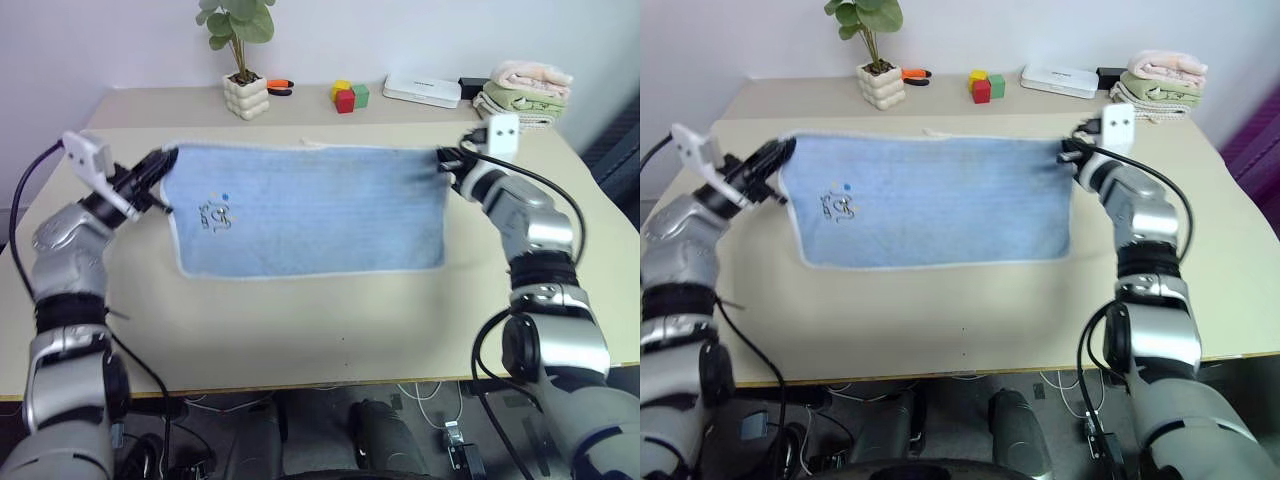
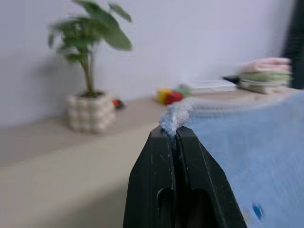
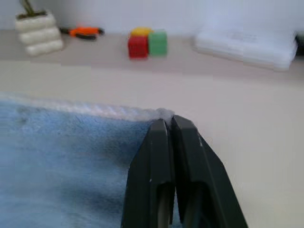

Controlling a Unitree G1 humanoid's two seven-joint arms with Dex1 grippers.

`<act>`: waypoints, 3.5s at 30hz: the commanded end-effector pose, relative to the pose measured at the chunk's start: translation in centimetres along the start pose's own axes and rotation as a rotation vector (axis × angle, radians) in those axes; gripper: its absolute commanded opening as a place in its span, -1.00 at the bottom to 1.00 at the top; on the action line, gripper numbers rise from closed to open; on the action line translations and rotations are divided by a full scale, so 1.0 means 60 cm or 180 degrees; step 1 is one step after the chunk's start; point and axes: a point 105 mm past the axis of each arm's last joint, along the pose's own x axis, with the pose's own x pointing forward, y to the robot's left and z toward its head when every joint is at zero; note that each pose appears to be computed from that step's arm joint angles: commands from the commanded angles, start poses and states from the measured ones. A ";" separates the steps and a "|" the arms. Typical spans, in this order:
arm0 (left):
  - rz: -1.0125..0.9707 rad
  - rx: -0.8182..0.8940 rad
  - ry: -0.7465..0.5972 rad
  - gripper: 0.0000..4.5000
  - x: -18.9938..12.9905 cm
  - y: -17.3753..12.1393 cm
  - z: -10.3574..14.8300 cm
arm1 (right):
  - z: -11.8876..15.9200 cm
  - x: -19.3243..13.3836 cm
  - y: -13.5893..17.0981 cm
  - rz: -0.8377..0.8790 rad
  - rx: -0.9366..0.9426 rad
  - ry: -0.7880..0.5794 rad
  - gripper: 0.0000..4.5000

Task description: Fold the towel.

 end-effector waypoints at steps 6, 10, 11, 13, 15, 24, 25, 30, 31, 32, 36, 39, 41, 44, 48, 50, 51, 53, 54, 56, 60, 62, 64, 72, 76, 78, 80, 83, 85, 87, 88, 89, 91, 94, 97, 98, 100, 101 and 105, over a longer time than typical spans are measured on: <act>0.0225 0.0766 -0.0683 -1.00 0.062 0.031 0.166 | 0.206 -0.002 -0.003 -0.0159 -0.0579 -0.1271 -0.98; -0.0058 0.0747 -0.0746 -1.00 0.033 0.037 0.175 | 0.217 -0.033 -0.022 -0.0059 -0.0605 -0.1475 -0.98; -0.0175 0.0735 -0.0726 -1.00 0.024 0.034 0.166 | 0.204 -0.040 -0.017 0.0063 -0.0595 -0.1444 -0.98; -0.0357 0.0651 -0.0638 -1.00 0.008 0.030 0.143 | 0.176 -0.055 -0.006 0.0267 -0.0618 -0.1361 -0.98; -0.0563 0.0517 -0.0490 -1.00 -0.011 0.023 0.108 | 0.137 -0.075 0.011 0.0505 -0.0532 -0.1179 -0.98; -0.1474 -0.0015 0.0100 -1.00 -0.128 -0.039 -0.030 | 0.000 -0.181 0.066 0.1339 -0.0410 -0.0143 -0.98; -0.1495 0.0001 0.0159 -1.00 -0.140 -0.042 -0.038 | -0.003 -0.193 0.069 0.1467 -0.0400 -0.0043 -0.98; -0.1621 -0.0063 0.0396 -1.00 -0.183 -0.054 -0.047 | -0.028 -0.256 0.074 0.1976 -0.0416 0.0645 -0.98; -0.1671 -0.0123 0.0461 -1.00 -0.192 -0.056 -0.048 | -0.034 -0.269 0.076 0.2077 -0.0391 0.0797 -0.98; -0.1665 -0.0154 0.0509 -1.00 -0.202 -0.054 -0.049 | -0.039 -0.282 0.077 0.2160 -0.0423 0.0934 -0.98; -0.1600 -0.0140 0.0675 -1.00 -0.235 -0.047 -0.054 | -0.050 -0.324 0.073 0.2384 -0.0303 0.1355 -0.98; -0.1563 -0.0129 0.0757 -1.00 -0.256 -0.045 -0.060 | -0.053 -0.349 0.065 0.2478 -0.0292 0.1578 -0.98; -0.1572 -0.0219 0.0813 -1.00 -0.271 -0.048 -0.063 | -0.061 -0.370 0.065 0.2583 -0.0280 0.1748 -0.98; -0.1518 -0.0372 0.0857 -1.00 -0.290 -0.050 -0.070 | -0.074 -0.382 0.056 0.2541 -0.0235 0.1869 -0.98; -0.1372 -0.0405 0.0769 -1.00 -0.287 -0.048 -0.074 | -0.070 -0.344 0.040 0.2204 -0.0285 0.1521 -0.98; -0.1340 -0.0412 0.0731 -1.00 -0.281 -0.047 -0.074 | -0.067 -0.332 0.036 0.2153 -0.0342 0.1444 -0.98; -0.1300 -0.0395 0.0692 -1.00 -0.276 -0.045 -0.073 | -0.064 -0.320 0.031 0.2066 -0.0390 0.1358 -0.98; -0.1238 -0.0349 0.0623 -1.00 -0.260 -0.039 -0.071 | -0.056 -0.300 0.028 0.1996 -0.0465 0.1191 -0.98; -0.1183 -0.0342 0.0561 -1.00 -0.247 -0.035 -0.069 | -0.055 -0.284 0.025 0.1921 -0.0494 0.1105 -0.98; -0.1123 -0.0302 0.0498 -1.00 -0.230 -0.029 -0.067 | -0.057 -0.267 0.023 0.1865 -0.0522 0.1034 -0.98; -0.1092 -0.0234 0.0453 -1.00 -0.202 -0.029 -0.070 | -0.062 -0.232 0.012 0.1635 -0.0661 0.0899 -0.98; -0.1098 -0.0235 0.0464 -1.00 -0.193 -0.031 -0.076 | -0.064 -0.218 0.008 0.1539 -0.0689 0.0847 -0.98; -0.1088 -0.0227 0.0482 -1.00 -0.187 -0.032 -0.081 | -0.062 -0.209 0.005 0.1483 -0.0748 0.0803 -0.98; -0.0910 -0.0192 0.0616 -1.00 -0.180 -0.021 -0.104 | -0.066 -0.178 0.005 0.1356 -0.0847 0.0697 -0.98; -0.0751 -0.0166 0.0646 -1.00 -0.166 -0.012 -0.108 | -0.081 -0.177 0.011 0.1384 -0.0886 0.0754 -0.98; -0.0691 -0.0139 0.0667 -1.00 -0.159 -0.011 -0.111 | -0.084 -0.176 0.011 0.1374 -0.0892 0.0768 -0.98; -0.0594 -0.0160 0.0690 -1.00 -0.153 -0.007 -0.116 | -0.086 -0.174 0.010 0.1352 -0.0888 0.0775 -0.98; -0.0584 -0.0209 0.0737 -1.00 -0.151 -0.009 -0.122 | -0.088 -0.173 0.008 0.1316 -0.0903 0.0779 -0.98; -0.0603 -0.0219 0.0787 -1.00 -0.152 -0.012 -0.128 | -0.090 -0.172 0.009 0.1323 -0.0923 0.0785 -0.98; -0.0632 -0.0258 0.0833 -1.00 -0.154 -0.015 -0.134 | -0.092 -0.171 0.011 0.1326 -0.0930 0.0781 -0.98; -0.0626 -0.0270 0.0871 -1.00 -0.155 -0.016 -0.138 | -0.093 -0.169 0.014 0.1329 -0.0932 0.0773 -0.98; -0.0601 -0.0326 0.0897 -1.00 -0.156 -0.015 -0.141 | -0.094 -0.169 0.016 0.1329 -0.0936 0.0767 -0.98; -0.0592 -0.0435 0.0946 -1.00 -0.158 -0.016 -0.146 | -0.096 -0.170 0.018 0.1335 -0.0928 0.0774 -0.98; -0.0567 -0.0519 0.1033 -0.73 -0.158 -0.014 -0.150 | -0.107 -0.174 0.019 0.1358 -0.0827 0.0849 -1.00; -0.0450 -0.0393 0.0974 -0.14 -0.154 -0.005 -0.144 | -0.108 -0.175 0.021 0.1351 -0.0789 0.0845 -0.40; -0.0405 -0.0359 0.0962 0.09 -0.154 -0.001 -0.142 | -0.107 -0.175 0.019 0.1318 -0.0777 0.0843 -0.15; -0.0384 -0.0310 0.0930 0.56 -0.154 0.004 -0.135 | -0.105 -0.173 0.014 0.1268 -0.0823 0.0842 0.31; -0.0340 -0.0282 0.0924 0.78 -0.155 0.008 -0.133 | -0.103 -0.173 0.011 0.1242 -0.0830 0.0836 0.53; -0.0147 -0.0146 0.0789 1.00 -0.151 0.025 -0.116 | -0.099 -0.172 0.002 0.1184 -0.0877 0.0820 0.99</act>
